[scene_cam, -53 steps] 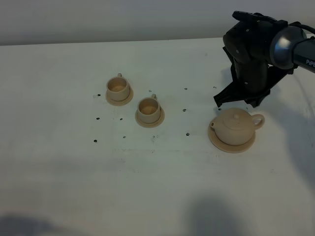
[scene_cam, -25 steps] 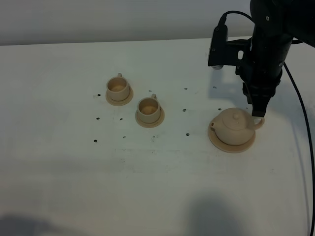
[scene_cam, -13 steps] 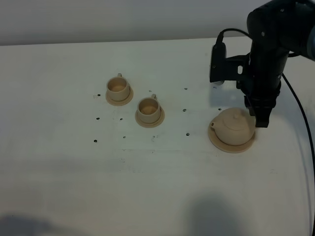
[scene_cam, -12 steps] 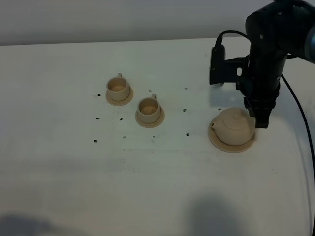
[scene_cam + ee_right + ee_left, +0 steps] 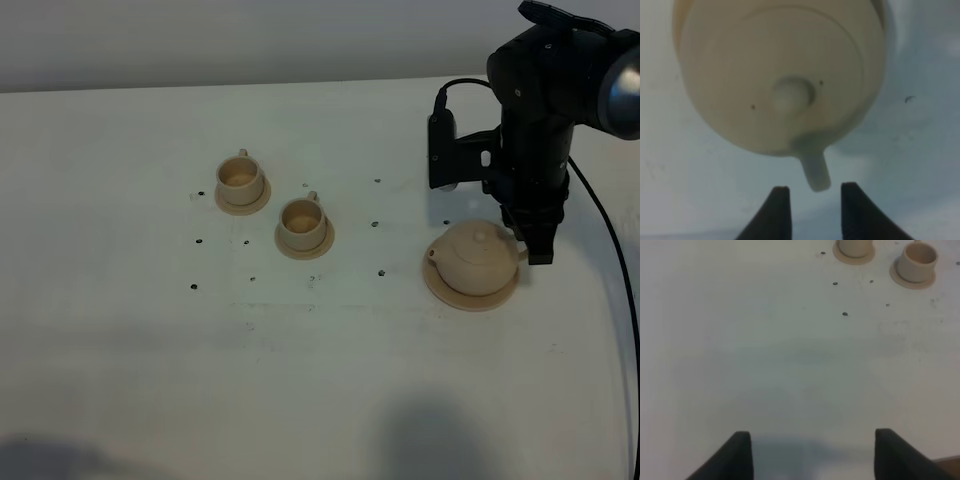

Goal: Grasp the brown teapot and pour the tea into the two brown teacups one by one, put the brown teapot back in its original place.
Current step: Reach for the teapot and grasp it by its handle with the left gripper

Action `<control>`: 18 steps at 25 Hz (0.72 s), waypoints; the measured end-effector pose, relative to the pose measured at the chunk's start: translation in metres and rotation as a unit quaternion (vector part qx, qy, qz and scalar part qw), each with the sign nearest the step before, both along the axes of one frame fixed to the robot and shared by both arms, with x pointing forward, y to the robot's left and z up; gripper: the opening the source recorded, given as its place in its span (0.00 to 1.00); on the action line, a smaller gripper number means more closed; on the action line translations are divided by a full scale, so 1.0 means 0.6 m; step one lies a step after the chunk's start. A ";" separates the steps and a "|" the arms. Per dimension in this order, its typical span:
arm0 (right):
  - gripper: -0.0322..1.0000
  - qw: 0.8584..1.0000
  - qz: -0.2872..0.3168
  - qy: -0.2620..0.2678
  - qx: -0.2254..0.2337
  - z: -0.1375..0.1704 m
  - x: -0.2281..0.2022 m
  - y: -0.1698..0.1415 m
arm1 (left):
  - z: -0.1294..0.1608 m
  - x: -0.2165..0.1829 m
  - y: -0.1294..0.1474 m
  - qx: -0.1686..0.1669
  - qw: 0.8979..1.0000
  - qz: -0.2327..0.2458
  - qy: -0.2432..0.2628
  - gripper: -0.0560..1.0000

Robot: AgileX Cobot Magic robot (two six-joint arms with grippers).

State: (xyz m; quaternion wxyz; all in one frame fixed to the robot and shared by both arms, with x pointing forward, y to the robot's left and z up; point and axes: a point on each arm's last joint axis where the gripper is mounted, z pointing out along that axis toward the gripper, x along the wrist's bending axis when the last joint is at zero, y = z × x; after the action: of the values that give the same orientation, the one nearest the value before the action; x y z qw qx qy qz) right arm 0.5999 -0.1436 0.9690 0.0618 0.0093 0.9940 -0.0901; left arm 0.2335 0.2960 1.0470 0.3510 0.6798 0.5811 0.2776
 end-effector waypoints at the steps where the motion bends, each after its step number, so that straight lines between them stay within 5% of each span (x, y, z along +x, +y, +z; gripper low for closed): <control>1: 0.27 1.000 0.001 -0.001 -0.003 0.000 0.000 -0.001 | 0.000 0.000 0.000 0.000 1.000 0.000 0.000 0.52; 18: 0.29 0.999 0.029 0.005 -0.032 -0.017 -0.007 0.022 | 0.000 0.000 0.000 0.000 1.000 0.000 0.000 0.53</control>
State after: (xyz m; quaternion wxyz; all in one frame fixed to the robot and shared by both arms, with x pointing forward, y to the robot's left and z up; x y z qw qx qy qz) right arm 0.5957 -0.1306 0.9588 0.0596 -0.0215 0.9907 -0.1201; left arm 0.2335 0.2960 1.0470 0.3510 0.6798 0.5811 0.2776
